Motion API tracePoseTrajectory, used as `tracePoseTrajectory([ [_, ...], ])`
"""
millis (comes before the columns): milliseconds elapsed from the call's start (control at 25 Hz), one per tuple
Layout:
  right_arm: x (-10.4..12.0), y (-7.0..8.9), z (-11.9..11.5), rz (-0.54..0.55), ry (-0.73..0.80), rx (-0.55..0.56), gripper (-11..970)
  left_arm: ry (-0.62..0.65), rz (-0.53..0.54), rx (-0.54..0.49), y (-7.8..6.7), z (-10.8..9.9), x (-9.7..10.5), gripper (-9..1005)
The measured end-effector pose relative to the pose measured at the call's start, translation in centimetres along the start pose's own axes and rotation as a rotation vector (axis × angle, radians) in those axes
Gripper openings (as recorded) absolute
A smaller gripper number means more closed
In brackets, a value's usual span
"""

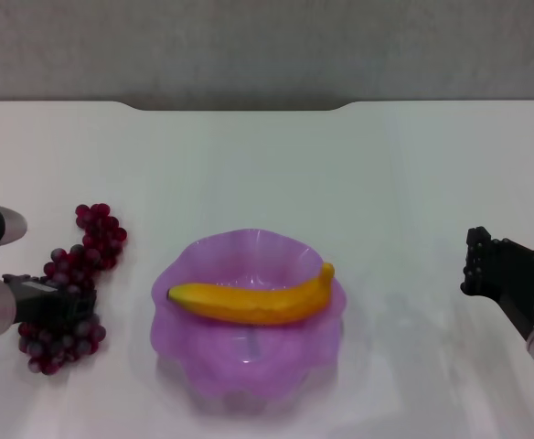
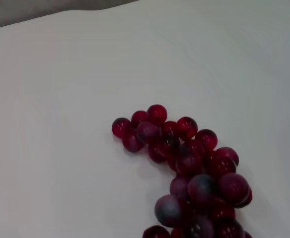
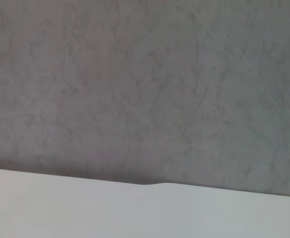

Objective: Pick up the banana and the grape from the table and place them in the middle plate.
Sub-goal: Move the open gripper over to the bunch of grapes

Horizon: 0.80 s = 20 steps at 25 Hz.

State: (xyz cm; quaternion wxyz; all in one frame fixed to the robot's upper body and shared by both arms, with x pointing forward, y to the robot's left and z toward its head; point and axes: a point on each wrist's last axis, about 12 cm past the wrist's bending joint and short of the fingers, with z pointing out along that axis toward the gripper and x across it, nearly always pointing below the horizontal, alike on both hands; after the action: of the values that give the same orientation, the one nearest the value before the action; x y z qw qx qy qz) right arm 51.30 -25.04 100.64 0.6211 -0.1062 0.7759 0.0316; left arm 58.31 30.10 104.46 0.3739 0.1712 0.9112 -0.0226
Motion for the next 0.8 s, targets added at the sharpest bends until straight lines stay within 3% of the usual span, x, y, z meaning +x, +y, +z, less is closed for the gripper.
tracePoseTrajectory([
  [800,0.48,-0.56,-0.03,0.023,0.018,0.011,26,-0.006,0.014,-0.009,0.12,-0.09,-0.02,597],
])
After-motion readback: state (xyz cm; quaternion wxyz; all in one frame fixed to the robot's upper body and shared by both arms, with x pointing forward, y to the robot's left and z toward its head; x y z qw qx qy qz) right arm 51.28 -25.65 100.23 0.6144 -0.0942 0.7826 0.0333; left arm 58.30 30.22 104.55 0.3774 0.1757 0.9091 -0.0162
